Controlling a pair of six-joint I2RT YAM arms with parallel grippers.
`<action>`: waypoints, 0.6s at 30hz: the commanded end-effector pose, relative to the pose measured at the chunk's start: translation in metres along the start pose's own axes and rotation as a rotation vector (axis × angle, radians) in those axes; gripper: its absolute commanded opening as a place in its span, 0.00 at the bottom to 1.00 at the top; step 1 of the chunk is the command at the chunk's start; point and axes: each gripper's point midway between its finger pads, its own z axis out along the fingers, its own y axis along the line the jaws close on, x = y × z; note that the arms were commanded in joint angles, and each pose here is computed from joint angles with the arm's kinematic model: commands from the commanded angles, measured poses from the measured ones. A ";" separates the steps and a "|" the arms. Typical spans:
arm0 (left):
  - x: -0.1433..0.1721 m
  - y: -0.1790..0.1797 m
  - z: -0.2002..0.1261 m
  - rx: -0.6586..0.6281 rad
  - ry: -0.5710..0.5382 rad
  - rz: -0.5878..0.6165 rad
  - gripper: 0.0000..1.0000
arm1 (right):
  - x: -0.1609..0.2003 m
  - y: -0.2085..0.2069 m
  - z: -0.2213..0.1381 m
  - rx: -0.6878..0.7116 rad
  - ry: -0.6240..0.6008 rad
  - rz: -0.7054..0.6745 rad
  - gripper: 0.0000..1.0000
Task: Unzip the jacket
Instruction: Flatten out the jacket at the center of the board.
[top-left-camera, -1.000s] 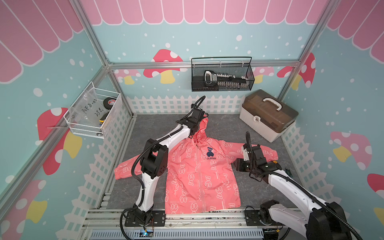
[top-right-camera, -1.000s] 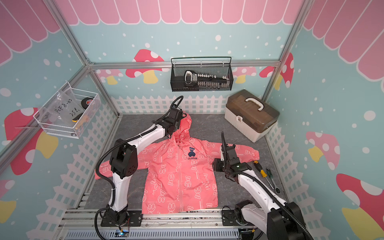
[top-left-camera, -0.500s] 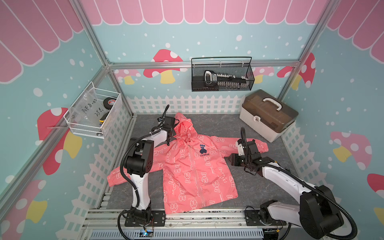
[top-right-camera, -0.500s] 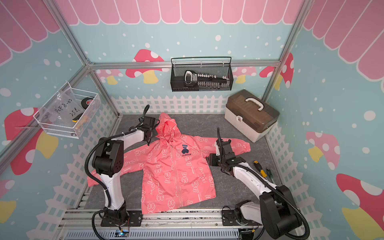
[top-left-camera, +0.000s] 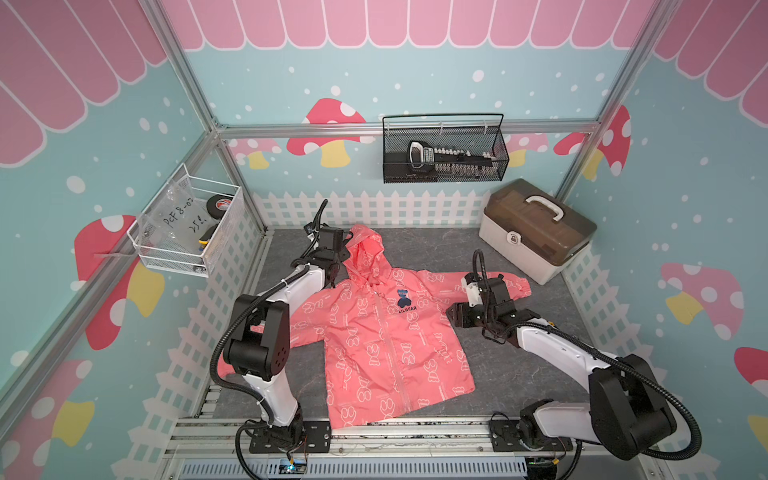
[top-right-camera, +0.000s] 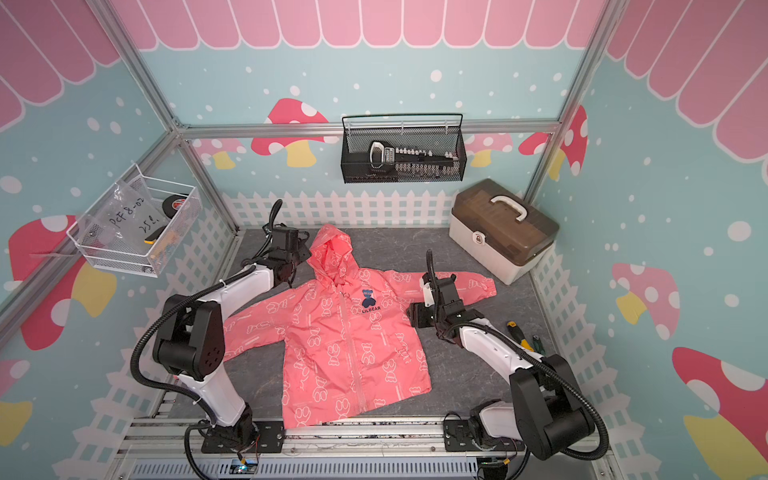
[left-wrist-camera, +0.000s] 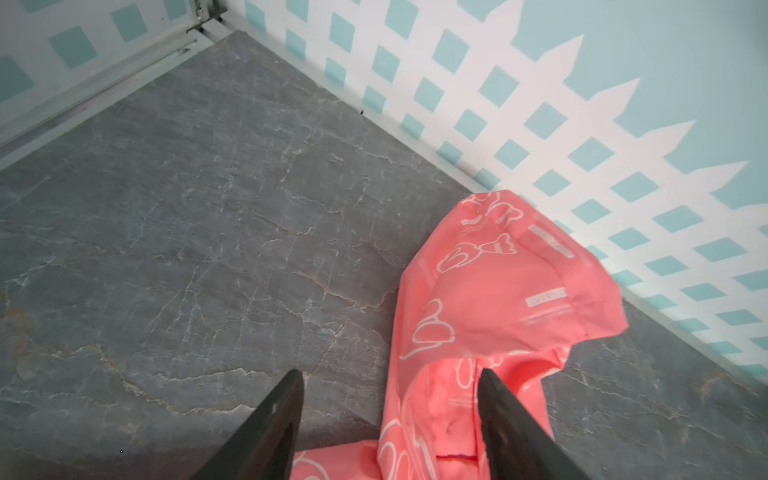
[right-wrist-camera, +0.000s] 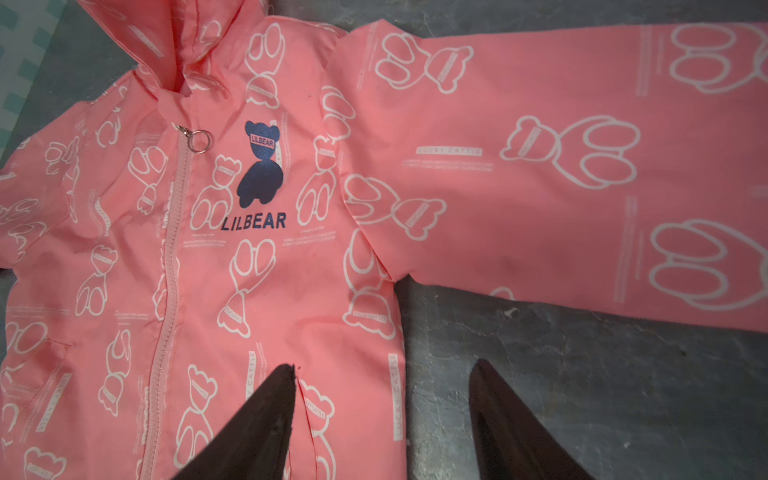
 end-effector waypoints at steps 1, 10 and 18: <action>-0.008 -0.048 -0.009 0.140 -0.002 0.120 0.69 | -0.033 0.017 0.008 -0.073 -0.107 -0.081 0.66; 0.041 -0.111 0.007 0.142 0.111 0.427 0.82 | -0.059 0.033 0.028 -0.161 -0.147 -0.057 0.67; 0.063 -0.094 0.029 0.080 0.214 -0.010 0.99 | -0.044 0.026 0.029 -0.139 -0.144 -0.070 0.70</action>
